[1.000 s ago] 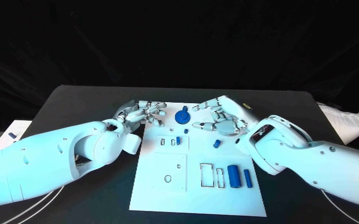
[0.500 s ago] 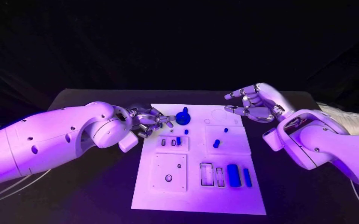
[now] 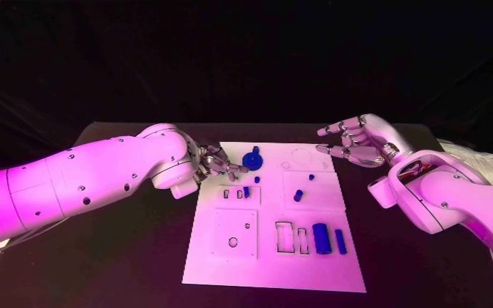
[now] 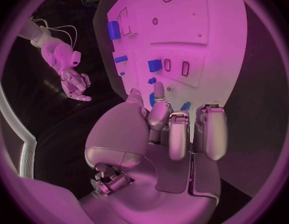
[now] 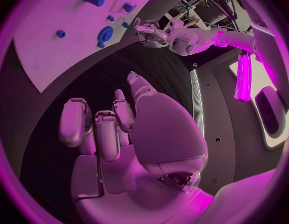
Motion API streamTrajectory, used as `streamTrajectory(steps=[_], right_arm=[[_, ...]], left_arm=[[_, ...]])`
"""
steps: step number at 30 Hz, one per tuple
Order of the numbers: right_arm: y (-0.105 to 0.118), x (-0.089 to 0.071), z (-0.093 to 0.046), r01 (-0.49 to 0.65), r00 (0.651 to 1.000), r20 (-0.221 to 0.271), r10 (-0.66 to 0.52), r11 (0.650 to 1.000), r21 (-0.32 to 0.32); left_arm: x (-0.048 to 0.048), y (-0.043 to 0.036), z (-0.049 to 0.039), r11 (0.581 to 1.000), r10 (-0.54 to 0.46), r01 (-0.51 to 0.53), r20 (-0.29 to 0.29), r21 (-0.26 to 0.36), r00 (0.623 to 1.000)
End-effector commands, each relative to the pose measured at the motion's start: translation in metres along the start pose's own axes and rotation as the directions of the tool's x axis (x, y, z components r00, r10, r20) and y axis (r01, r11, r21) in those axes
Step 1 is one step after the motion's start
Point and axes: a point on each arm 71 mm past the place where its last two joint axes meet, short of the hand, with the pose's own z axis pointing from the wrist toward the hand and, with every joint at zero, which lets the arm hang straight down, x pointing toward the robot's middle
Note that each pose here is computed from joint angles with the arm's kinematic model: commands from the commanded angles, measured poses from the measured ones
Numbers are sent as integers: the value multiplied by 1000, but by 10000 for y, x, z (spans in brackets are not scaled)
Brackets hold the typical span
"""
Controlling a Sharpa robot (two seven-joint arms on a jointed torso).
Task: Assemble the parts on the task board
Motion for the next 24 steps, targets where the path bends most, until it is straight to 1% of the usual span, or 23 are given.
streamTrajectory(steps=[1,5,7,10,14,24], right_arm=[[-15,12,-1,3,1000,1,-3,1000,20],[-18,27,4,5,1000,-1,-5,1000,22],[-19,34,7,5,1000,-2,-5,1000,23],[-21,40,9,5,1000,-3,-5,1000,24],[-21,48,12,5,1000,-4,-5,1000,25],[-18,61,22,4,1000,-5,-4,1000,24]], left_arm=[[0,-12,22,991,106,-105,2,-80,994],[27,-87,67,985,145,-147,-25,-96,989],[38,-109,92,981,163,-166,-41,-101,986],[53,-131,128,973,198,-204,-67,-109,978],[67,-157,161,963,233,-242,-86,-115,969],[119,-237,209,955,264,-276,-112,-109,958]])
